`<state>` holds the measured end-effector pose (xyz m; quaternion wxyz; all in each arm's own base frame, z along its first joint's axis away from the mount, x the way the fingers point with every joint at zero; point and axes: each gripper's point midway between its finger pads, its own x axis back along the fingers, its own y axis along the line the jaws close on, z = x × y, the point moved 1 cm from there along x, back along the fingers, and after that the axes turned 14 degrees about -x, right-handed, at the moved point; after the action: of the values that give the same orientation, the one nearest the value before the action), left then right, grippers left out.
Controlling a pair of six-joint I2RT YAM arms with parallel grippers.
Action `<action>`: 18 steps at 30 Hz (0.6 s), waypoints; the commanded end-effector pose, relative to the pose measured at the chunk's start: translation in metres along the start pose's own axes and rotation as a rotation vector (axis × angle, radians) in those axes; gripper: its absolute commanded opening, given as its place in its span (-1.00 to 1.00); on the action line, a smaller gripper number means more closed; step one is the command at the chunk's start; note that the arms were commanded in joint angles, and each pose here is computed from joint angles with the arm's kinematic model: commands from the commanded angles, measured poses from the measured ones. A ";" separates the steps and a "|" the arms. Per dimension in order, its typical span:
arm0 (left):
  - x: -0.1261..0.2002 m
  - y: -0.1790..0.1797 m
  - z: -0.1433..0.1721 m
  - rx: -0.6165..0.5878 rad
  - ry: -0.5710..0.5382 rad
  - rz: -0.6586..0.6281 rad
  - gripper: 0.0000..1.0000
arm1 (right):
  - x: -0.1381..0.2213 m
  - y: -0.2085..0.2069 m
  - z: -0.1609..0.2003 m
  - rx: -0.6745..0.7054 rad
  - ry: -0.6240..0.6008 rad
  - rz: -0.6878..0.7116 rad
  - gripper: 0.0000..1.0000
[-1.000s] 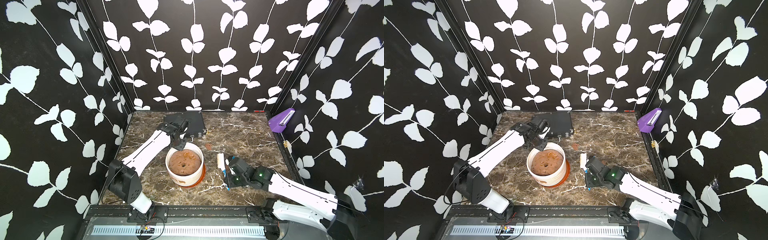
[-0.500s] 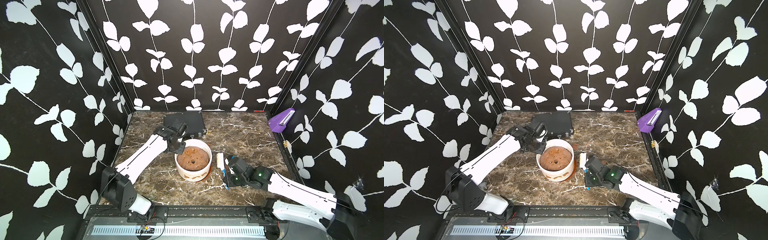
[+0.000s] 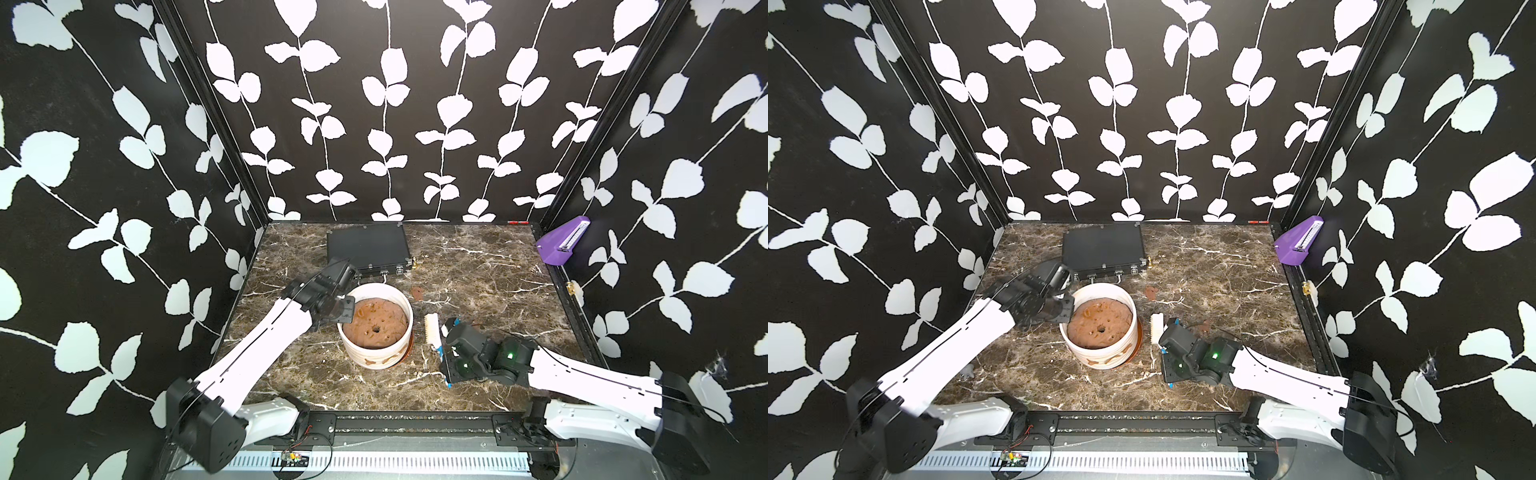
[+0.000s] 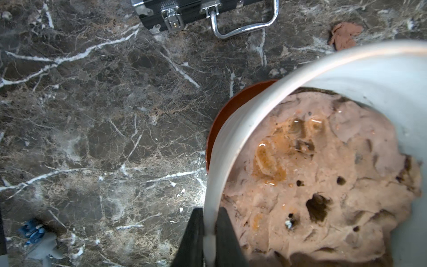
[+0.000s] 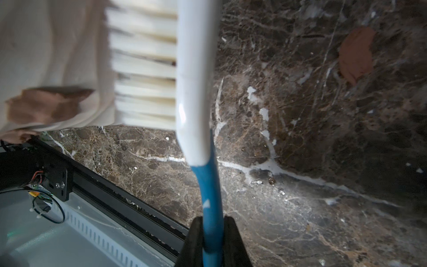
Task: Scrub the dried mud off the ceramic pot
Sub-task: Rotate the pot on the tray.
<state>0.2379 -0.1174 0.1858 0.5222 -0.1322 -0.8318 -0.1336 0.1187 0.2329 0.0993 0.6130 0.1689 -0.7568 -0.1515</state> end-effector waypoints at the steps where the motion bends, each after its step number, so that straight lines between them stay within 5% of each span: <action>1: 0.012 0.003 -0.007 0.040 -0.056 0.000 -0.19 | -0.004 0.008 0.000 0.019 -0.028 0.002 -1.00; 8: 0.006 0.011 -0.054 0.006 -0.080 -0.042 -0.12 | -0.005 0.007 0.008 0.013 -0.053 0.034 -1.00; 18: -0.025 0.004 -0.080 0.047 -0.064 0.099 -0.19 | 0.000 0.003 0.008 0.008 -0.072 0.050 -1.00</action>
<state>0.3077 -0.1399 0.2005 0.5104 -0.1486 -0.8406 -0.1039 0.1078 0.2372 0.0944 0.5999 0.1528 -0.7733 -0.1370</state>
